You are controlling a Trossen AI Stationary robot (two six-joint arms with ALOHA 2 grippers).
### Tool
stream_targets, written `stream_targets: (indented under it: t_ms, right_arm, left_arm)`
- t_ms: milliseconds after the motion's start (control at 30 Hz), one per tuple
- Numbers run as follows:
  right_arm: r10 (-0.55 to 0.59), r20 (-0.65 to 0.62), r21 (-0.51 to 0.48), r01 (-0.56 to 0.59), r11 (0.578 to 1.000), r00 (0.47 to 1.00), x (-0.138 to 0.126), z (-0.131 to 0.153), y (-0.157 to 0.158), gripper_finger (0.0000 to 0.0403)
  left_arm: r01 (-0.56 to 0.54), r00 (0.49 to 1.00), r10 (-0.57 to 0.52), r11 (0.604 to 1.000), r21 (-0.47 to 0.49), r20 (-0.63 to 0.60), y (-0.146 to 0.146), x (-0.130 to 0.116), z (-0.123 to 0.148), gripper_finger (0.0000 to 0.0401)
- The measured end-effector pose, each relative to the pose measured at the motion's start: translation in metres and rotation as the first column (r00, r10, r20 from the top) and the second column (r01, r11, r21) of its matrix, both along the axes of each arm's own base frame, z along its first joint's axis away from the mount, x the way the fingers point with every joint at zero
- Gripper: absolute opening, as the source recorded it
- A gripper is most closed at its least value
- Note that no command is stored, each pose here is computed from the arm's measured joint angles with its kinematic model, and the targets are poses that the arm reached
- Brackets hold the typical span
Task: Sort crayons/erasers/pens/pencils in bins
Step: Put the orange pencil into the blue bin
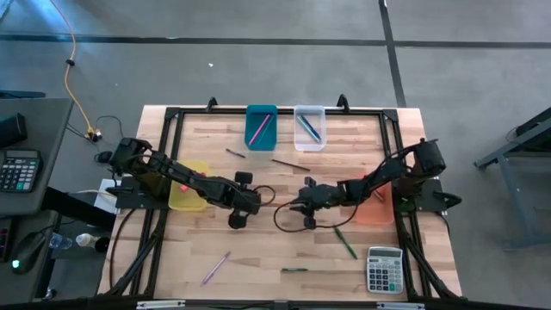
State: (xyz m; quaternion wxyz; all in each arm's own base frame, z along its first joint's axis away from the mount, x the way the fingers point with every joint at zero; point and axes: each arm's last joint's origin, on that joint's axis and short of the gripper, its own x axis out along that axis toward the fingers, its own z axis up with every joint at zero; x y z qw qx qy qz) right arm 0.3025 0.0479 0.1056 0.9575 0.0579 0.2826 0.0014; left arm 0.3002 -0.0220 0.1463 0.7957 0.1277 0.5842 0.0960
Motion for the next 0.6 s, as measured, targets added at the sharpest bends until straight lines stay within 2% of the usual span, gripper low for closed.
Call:
stream_targets:
  t_ms: [200,333,467,600]
  right_arm:
    - [-0.014,0.053,-0.036,0.015,0.999,0.998,-0.007,0.028,0.005,0.0153]
    - [0.000,0.072,-0.077,0.005,0.997,0.997,-0.021,0.057,0.011,0.0162]
    - [-0.034,0.037,-0.150,0.039,0.988,0.999,-0.043,0.078,0.019,0.0134]
    - [-0.073,0.003,-0.186,0.073,0.980,0.997,-0.062,0.087,0.029,0.0076]
  left_arm:
    - [-0.106,0.993,0.108,0.993,0.046,-0.056,0.003,-0.009,-0.001,0.0005]
    - [-0.214,0.974,0.221,0.971,0.108,-0.058,0.007,-0.019,0.005,0.0004]
    - [-0.364,0.931,0.365,0.925,0.110,0.015,0.019,-0.028,0.022,0.0004]
    - [-0.493,0.863,0.485,0.869,0.029,0.141,0.035,-0.036,0.048,0.0004]
